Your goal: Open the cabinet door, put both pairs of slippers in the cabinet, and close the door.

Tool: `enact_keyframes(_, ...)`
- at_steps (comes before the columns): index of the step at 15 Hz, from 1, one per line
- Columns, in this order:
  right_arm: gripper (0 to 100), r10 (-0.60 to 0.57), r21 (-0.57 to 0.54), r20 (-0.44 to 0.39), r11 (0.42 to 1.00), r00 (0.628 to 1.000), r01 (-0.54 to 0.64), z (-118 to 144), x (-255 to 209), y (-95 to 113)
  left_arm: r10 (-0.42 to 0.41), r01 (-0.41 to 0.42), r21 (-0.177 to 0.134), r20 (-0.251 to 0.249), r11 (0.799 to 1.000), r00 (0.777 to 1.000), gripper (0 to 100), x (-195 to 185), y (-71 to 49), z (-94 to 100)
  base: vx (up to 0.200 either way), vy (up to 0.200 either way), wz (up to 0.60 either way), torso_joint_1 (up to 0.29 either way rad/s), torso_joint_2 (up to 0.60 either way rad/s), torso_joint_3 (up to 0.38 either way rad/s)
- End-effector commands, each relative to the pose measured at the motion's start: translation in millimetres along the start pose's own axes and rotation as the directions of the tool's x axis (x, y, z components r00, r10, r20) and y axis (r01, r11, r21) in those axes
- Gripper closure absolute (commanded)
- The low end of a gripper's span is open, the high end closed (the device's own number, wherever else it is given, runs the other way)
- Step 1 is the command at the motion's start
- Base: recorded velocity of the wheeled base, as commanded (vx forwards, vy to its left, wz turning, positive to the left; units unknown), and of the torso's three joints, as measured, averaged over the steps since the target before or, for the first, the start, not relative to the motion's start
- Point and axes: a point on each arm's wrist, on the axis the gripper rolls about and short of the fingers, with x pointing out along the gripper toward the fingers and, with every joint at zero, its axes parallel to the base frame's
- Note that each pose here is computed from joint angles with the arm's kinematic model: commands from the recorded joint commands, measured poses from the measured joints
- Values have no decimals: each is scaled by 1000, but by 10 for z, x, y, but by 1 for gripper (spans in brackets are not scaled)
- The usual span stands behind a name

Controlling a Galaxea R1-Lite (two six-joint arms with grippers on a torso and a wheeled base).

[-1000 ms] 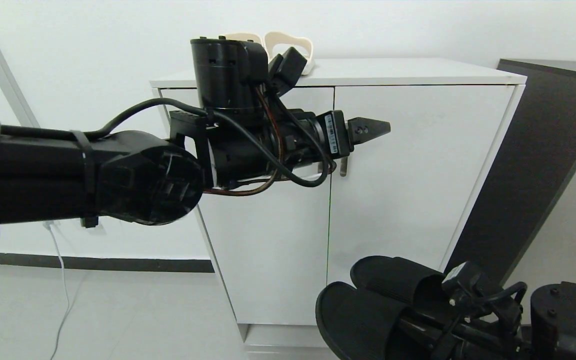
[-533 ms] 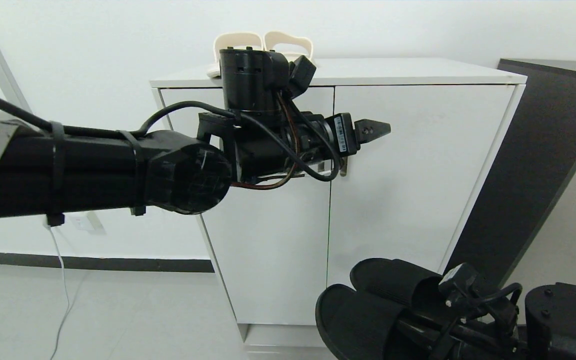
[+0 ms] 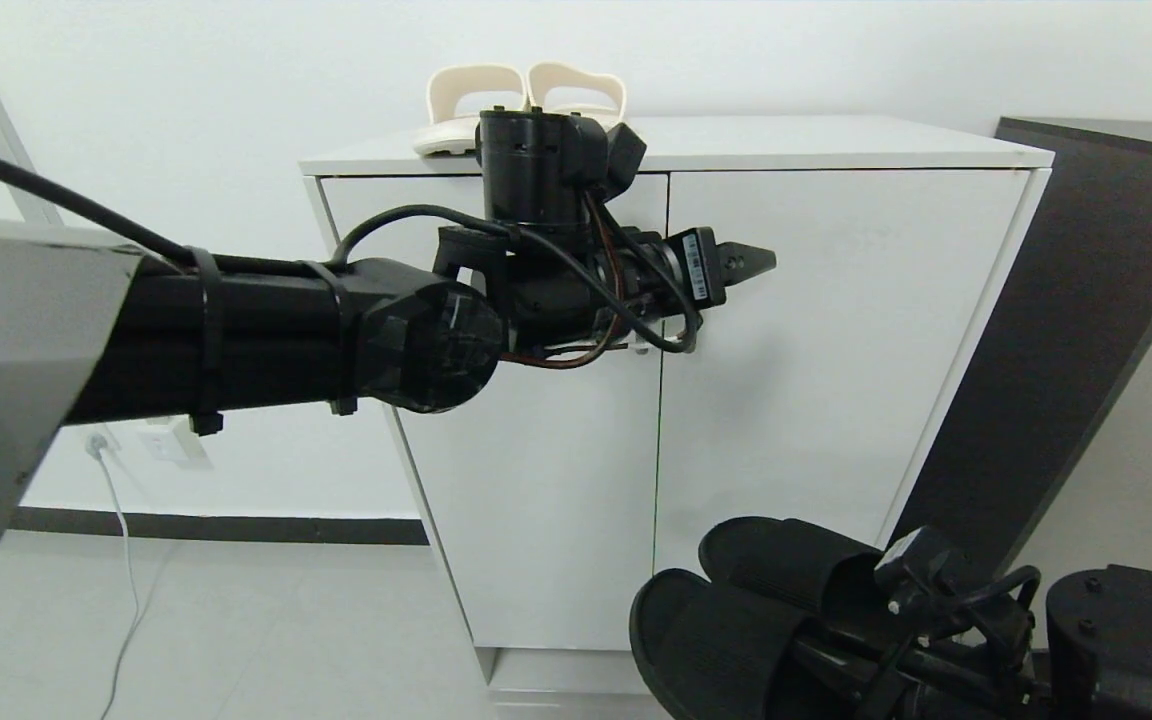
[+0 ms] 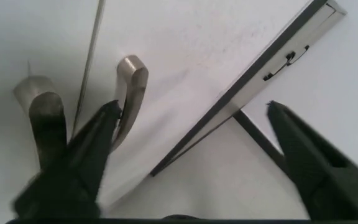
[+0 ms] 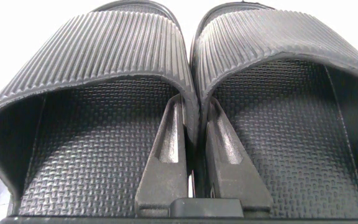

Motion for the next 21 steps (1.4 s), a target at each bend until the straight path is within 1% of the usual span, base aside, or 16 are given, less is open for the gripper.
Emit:
enact_keyframes(1,100,0,-1,-2,1000,1000,0,-4,5,2,-5,5,-5,3,1000,1000,100,1,-7,8,0,0,0,0,0,0)
enact_keyframes(2,100,1,-1,-1,1000,1000,-1,-1,2,2,-8,8,-6,2,1000,1000,100,1,-8,7,0,0,0,0,0,0)
enact_keyframes(4,100,2,-1,-2,1000,1000,-2,-5,1,2,-9,9,-24,3,1000,1000,100,-8,-13,14,0,0,0,0,0,0)
enact_keyframes(5,100,2,-1,-2,1000,1000,-2,-5,1,2,-7,7,-28,0,1000,1000,100,-20,-14,9,0,0,0,0,0,0)
enact_keyframes(7,100,11,-4,-4,1000,1000,-11,-10,-9,15,-2,2,-31,-9,1000,1000,100,-74,-14,-2,0,0,0,0,0,0)
enact_keyframes(11,100,118,-14,-25,993,993,-119,-78,-110,58,8,-9,-33,-24,999,1000,100,-347,-80,-11,0,0,0,0,0,0)
enact_keyframes(17,100,140,-19,-41,990,989,-141,-115,-131,89,13,-14,-30,-32,999,999,100,-721,-169,-7,0,0,0,0,0,0)
enact_keyframes(19,100,142,-20,-41,990,989,-143,-115,-131,92,9,-10,-28,-22,1000,1000,100,-836,-195,-9,0,0,0,0,0,0)
enact_keyframes(20,100,142,-20,-42,990,989,-143,-118,-128,92,13,-13,-31,-19,999,1000,100,-852,-185,-2,0,0,0,0,0,0)
enact_keyframes(21,100,142,-20,-42,990,989,-143,-118,-128,92,26,-27,-34,-16,999,1000,100,-852,-120,15,0,0,0,0,0,0)
